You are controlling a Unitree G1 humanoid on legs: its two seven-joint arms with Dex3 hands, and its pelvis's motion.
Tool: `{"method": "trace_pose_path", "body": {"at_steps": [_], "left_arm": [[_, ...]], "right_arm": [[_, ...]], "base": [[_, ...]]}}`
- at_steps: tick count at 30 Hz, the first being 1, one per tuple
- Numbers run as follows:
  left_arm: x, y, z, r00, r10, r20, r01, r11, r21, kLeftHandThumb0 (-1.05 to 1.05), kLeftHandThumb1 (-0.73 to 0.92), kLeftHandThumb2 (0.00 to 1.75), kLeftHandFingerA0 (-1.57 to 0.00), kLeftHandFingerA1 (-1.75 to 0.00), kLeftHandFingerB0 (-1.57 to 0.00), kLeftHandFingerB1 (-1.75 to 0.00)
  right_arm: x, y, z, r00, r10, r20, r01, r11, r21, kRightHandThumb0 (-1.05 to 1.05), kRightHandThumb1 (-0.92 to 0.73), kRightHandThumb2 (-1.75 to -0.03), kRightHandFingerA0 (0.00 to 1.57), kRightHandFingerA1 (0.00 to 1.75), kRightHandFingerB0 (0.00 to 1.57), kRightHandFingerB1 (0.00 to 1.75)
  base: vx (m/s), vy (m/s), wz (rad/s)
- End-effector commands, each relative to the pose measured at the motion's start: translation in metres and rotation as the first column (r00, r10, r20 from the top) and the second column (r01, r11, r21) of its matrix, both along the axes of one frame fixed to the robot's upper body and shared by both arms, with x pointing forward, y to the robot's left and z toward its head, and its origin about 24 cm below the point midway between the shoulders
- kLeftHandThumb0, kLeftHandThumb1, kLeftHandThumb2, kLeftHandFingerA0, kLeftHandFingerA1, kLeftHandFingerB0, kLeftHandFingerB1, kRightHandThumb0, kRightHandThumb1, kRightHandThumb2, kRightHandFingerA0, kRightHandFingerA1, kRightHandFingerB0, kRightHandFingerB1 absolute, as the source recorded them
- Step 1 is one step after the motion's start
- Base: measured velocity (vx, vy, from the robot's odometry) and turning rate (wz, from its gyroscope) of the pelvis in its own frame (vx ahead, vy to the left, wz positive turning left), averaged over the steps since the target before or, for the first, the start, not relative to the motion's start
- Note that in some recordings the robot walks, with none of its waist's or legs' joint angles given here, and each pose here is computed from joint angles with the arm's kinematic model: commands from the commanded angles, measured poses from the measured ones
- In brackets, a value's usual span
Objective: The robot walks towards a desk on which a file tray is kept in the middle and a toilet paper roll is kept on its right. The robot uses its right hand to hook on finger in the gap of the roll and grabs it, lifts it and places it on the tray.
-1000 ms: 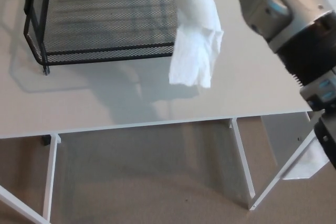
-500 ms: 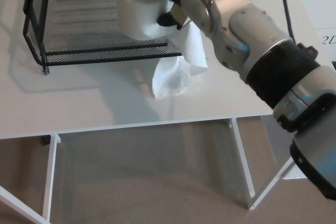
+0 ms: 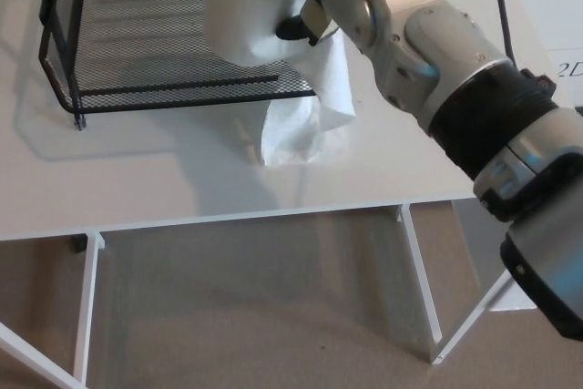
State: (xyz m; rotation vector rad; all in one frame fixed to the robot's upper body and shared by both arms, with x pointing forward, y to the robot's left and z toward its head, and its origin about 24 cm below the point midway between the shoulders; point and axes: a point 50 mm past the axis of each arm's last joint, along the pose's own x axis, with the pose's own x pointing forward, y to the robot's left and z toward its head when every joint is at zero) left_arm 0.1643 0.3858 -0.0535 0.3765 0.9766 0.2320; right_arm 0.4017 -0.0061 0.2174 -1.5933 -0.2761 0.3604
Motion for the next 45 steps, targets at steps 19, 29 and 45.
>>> {"method": "trace_pose_path", "body": {"at_steps": [19,29,45], "left_arm": [[-0.003,0.005,0.002,0.999,-0.047,-0.014,0.047,0.998,0.046,-1.05,0.92,0.9,-0.32,-0.92,-0.07,-0.86],[-0.008,0.007,0.002,1.0,-0.017,-0.019,0.018,0.999,0.038,-1.05,0.92,0.87,-0.3,-0.86,-0.1,-0.8],[-0.023,0.007,-0.006,0.999,-0.016,-0.041,0.018,0.999,0.042,-1.05,0.92,0.84,-0.34,-0.89,-0.08,-0.76]], "right_arm": [[-0.003,0.013,0.059,0.997,-0.034,-0.075,0.017,0.974,-0.224,-0.83,-0.5,-0.96,0.06,0.63,0.01,0.45],[-0.011,-0.043,0.127,0.988,-0.012,-0.151,0.017,0.999,0.034,-0.98,-0.59,-0.9,0.07,0.54,0.05,0.31],[-0.078,-0.207,0.217,1.0,0.01,0.027,-0.023,0.835,0.55,-0.86,-0.57,-1.01,0.0,0.47,0.0,0.29]], "base": [[0.0,0.0,0.0],[0.0,0.0,0.0],[0.0,0.0,0.0]]}}
